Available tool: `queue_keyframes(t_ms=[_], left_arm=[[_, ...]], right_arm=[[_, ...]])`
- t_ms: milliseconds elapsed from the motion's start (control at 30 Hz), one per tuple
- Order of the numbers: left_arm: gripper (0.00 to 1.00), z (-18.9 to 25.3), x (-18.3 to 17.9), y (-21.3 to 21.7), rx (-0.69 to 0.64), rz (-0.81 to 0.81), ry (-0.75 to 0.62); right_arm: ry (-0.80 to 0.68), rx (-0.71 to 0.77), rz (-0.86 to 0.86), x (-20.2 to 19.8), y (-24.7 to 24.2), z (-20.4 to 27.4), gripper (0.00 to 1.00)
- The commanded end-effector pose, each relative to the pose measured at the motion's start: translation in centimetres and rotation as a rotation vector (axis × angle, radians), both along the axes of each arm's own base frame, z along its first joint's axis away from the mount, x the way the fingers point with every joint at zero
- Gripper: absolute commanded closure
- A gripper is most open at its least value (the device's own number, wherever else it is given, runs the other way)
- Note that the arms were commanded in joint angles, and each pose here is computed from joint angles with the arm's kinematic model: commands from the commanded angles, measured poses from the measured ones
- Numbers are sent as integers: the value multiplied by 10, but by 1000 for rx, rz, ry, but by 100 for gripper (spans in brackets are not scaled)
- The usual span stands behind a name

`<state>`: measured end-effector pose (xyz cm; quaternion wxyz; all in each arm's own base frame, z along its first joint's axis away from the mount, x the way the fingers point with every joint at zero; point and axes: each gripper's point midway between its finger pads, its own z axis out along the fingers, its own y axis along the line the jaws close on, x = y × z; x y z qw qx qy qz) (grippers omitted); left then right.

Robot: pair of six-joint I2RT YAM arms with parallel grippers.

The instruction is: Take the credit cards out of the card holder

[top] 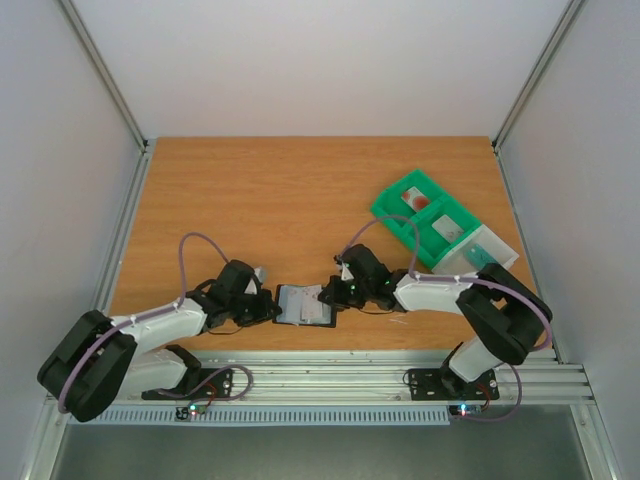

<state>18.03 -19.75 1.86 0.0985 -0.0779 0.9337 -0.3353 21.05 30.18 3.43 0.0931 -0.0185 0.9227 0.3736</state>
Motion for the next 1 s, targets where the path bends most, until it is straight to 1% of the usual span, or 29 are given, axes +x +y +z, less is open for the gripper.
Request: queue_keyframes(t_ms=[0,167,233,300,500,567,633,700,767,833,967], left_arm=[[98,-32,-25,31,148,47,111],[98,-22,-22,30,137,52,96],[94,-12,-18,28,130,52,78],[88,0,-14,26,125,47,57],[55,53,-2,23,86,58,-39],[47,72,0,21,59,62,-81],[42,89,1,19,14,62,-128],[40,104,1,14,-49,60,-170],[38,117,0,8,-121,56,-199],[39,131,-1,2,-190,45,-227],[40,156,-4,-15,-336,-1,-260]], right_arm=[[-1,-83,-45,-1,-23,-8,99],[7,-73,-50,-5,-27,1,99],[-4,-62,-54,-5,-27,9,99],[-12,-51,-56,-4,-27,16,99],[-39,20,-50,-6,-22,45,99],[-53,44,-50,-6,-21,57,99],[-60,83,-49,-7,-18,69,99],[-55,147,-51,-9,-13,83,99],[-46,242,-55,-9,-3,102,99],[-51,320,-57,-9,3,121,99],[-63,420,-64,-7,9,149,99]])
